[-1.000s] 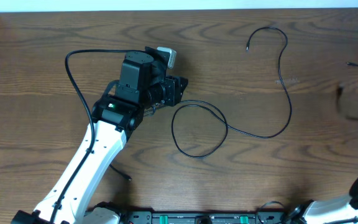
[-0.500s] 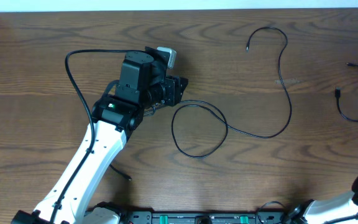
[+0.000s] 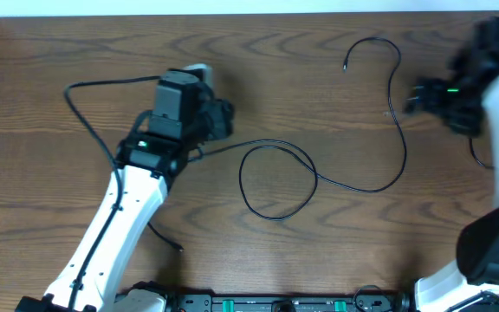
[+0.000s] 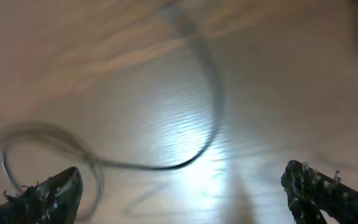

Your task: Untangle cables

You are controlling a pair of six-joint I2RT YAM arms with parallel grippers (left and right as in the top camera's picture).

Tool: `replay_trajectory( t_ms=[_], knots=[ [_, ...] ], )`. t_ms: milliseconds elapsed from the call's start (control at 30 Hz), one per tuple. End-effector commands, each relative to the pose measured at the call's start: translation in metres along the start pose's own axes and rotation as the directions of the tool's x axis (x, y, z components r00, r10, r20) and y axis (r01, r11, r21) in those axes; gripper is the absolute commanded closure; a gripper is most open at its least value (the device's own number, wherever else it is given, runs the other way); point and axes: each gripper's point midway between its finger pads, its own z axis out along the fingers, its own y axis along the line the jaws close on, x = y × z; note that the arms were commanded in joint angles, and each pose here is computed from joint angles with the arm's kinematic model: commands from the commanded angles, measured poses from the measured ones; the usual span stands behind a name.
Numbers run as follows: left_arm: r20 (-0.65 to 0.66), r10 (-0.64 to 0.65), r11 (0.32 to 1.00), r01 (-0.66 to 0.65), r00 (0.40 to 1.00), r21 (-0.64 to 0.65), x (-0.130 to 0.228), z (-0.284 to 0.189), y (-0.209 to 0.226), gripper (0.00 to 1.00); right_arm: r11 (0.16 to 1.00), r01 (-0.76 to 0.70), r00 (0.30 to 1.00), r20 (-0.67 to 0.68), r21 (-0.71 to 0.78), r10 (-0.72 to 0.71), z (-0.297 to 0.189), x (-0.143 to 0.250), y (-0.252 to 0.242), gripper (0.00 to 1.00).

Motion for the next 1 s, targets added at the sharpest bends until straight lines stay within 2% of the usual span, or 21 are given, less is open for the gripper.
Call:
replay_trajectory(
  t_ms=[0,67,133,233,333,467,633,833,967],
  knots=[
    [0.05,-0.146,0.983,0.151,0.988,-0.108,-0.013,-0.01,0.038,0.46,0.937,0.347,0.935,-0.06,-0.036,-0.349,0.018,0.026,0.054,0.01],
    [0.042,-0.171,0.975,0.175,0.984,-0.138,-0.011,-0.012,0.051,0.46,0.876,0.479,0.873,-0.075,-0.055,-0.482,0.023,0.038,0.075,0.01],
    [0.035,-0.197,0.965,0.2,0.98,-0.168,-0.009,-0.015,0.064,0.45,0.774,0.629,0.769,-0.091,-0.076,-0.633,0.03,0.054,0.096,0.01],
    [0.05,-0.202,0.959,0.208,0.978,-0.193,-0.013,-0.021,0.079,0.43,0.627,0.777,0.619,-0.108,-0.065,-0.778,0.046,0.071,0.115,0.01],
    [0.118,-0.207,0.953,0.227,0.971,-0.201,-0.029,-0.036,0.094,0.39,0.488,0.871,0.481,-0.1,-0.059,-0.871,0.068,0.082,0.127,0.01],
    [0.219,-0.244,0.933,0.29,0.945,-0.215,-0.045,-0.068,0.116,0.38,0.377,0.924,0.372,-0.073,-0.067,-0.925,0.096,0.097,0.139,0.01],
    [0.293,-0.27,0.913,0.341,0.917,-0.226,-0.047,-0.107,0.128,0.38,0.309,0.949,0.307,-0.033,-0.059,-0.951,0.121,0.111,0.15,0.01],
    [0.332,-0.257,0.919,0.336,0.908,-0.208,-0.043,-0.133,0.119,0.38,0.295,0.954,0.296,0.02,-0.054,-0.955,0.142,0.116,0.156,0.01],
    [0.339,-0.254,0.92,0.334,0.906,-0.204,-0.039,-0.141,0.116,0.38,0.292,0.952,0.298,0.052,-0.095,-0.953,0.155,0.128,0.157,0.05]
  ],
)
